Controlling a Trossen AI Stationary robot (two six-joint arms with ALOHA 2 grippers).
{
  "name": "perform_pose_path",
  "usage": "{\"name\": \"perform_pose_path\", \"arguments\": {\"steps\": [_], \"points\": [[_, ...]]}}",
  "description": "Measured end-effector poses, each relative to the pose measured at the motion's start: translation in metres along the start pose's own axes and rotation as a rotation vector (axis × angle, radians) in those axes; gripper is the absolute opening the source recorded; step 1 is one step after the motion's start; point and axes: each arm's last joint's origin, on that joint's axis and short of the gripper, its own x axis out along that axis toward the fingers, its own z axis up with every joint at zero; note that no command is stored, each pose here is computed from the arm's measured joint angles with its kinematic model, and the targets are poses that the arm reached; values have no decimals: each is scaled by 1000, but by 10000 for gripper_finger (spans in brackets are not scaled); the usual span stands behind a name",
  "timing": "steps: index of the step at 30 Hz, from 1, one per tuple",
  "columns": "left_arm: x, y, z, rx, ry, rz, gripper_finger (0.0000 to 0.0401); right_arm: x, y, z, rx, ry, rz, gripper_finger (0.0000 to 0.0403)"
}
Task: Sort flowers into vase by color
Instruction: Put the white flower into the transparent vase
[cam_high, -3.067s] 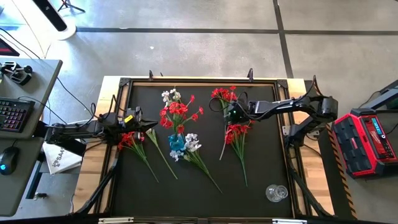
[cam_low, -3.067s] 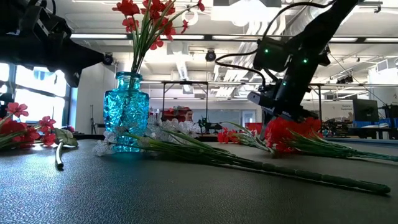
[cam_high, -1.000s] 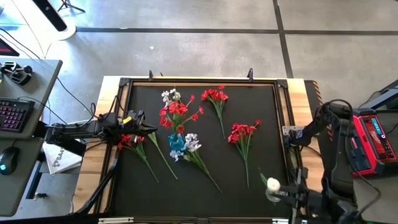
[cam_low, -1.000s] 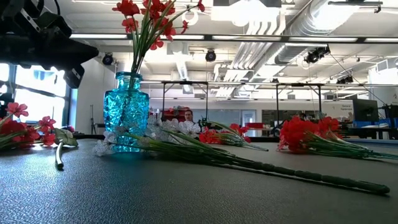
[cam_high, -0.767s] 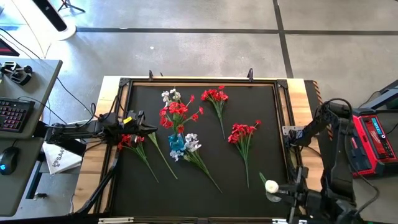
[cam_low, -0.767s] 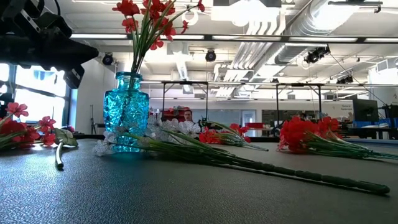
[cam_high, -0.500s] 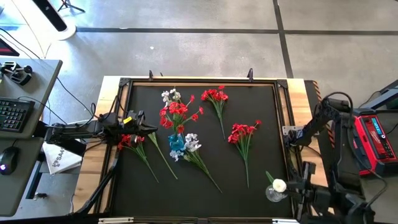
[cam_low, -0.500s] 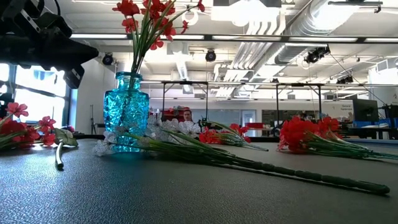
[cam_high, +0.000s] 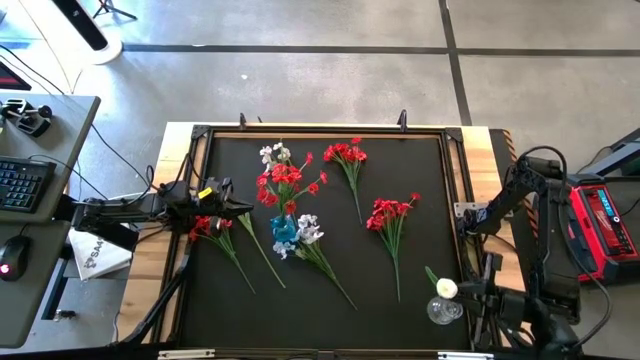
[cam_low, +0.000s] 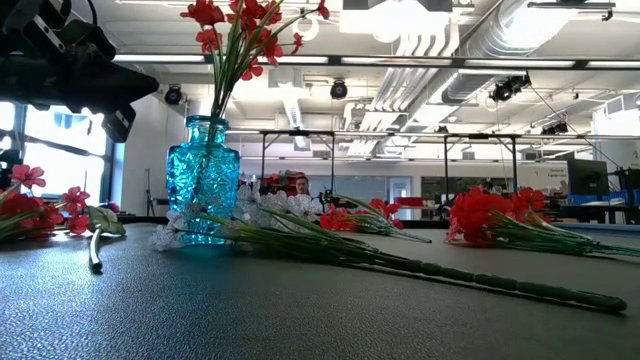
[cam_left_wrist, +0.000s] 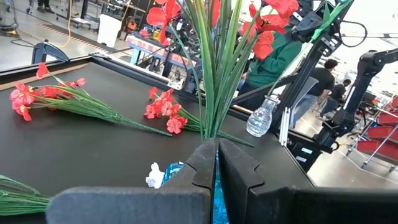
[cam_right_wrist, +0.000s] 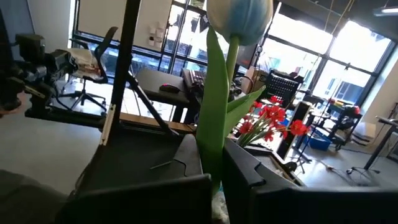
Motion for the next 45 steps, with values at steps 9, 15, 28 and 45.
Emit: {"name": "perform_pose_path", "arguments": {"steps": [9,15,28,45], "points": [[0,0,0,-1,-1,1,7,-5,1,5,92,-4,18,0],[0,0,0,0,-1,1,7,-6,10,-1,108,-4,20,0],[0,0,0,0,0,1,7,-6,36,-20,91,-4,20,0],[0,0,0,0,0,0,7,-3,27,-15,-146,13,40,0]]}}
